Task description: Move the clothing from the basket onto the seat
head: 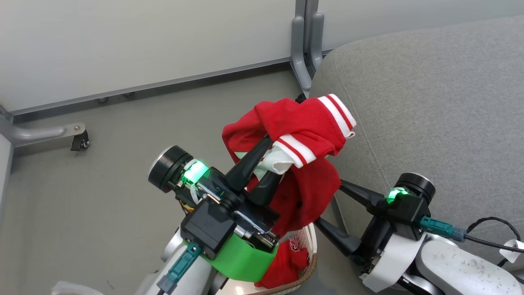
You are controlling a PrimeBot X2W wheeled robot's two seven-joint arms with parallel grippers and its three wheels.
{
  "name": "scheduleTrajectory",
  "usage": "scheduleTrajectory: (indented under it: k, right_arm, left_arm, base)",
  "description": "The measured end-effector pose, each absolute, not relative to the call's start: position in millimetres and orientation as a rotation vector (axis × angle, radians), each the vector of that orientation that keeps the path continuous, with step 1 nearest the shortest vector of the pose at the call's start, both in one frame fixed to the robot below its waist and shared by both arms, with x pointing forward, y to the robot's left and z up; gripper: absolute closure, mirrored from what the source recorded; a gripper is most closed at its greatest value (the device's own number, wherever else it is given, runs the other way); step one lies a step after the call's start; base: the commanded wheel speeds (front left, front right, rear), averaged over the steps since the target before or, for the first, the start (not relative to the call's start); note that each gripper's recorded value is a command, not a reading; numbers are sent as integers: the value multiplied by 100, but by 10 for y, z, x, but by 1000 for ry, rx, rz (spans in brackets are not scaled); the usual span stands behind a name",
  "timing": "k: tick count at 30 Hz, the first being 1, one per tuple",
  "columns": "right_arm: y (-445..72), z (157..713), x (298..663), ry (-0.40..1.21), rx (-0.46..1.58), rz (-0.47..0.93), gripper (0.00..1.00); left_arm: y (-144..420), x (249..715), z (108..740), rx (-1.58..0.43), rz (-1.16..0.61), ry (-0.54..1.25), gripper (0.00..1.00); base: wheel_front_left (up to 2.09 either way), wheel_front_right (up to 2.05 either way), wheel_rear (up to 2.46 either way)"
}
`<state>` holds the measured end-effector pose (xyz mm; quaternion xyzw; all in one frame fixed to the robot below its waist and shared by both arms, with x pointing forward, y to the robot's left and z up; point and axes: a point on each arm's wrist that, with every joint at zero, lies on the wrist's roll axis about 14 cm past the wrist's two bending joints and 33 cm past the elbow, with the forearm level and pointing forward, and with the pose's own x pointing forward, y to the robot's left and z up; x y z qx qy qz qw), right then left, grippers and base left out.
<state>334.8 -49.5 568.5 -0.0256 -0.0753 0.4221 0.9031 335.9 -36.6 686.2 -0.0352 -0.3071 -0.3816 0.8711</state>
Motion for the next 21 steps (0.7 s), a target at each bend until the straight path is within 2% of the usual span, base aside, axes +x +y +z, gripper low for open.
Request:
scheduleTrajectory:
  k: [13, 21]
  right_arm:
    - [-578, 5643, 3409, -145, -73, 843, 0]
    - [-527, 5687, 3391, -165, -113, 883, 0]
  left_arm:
    - [-286, 3402, 6871, -70, -771, -642, 100]
    - [-418, 3342, 6754, -31, -845, -623, 100]
  base:
    - [0, 0, 0]
    - [0, 0, 0]
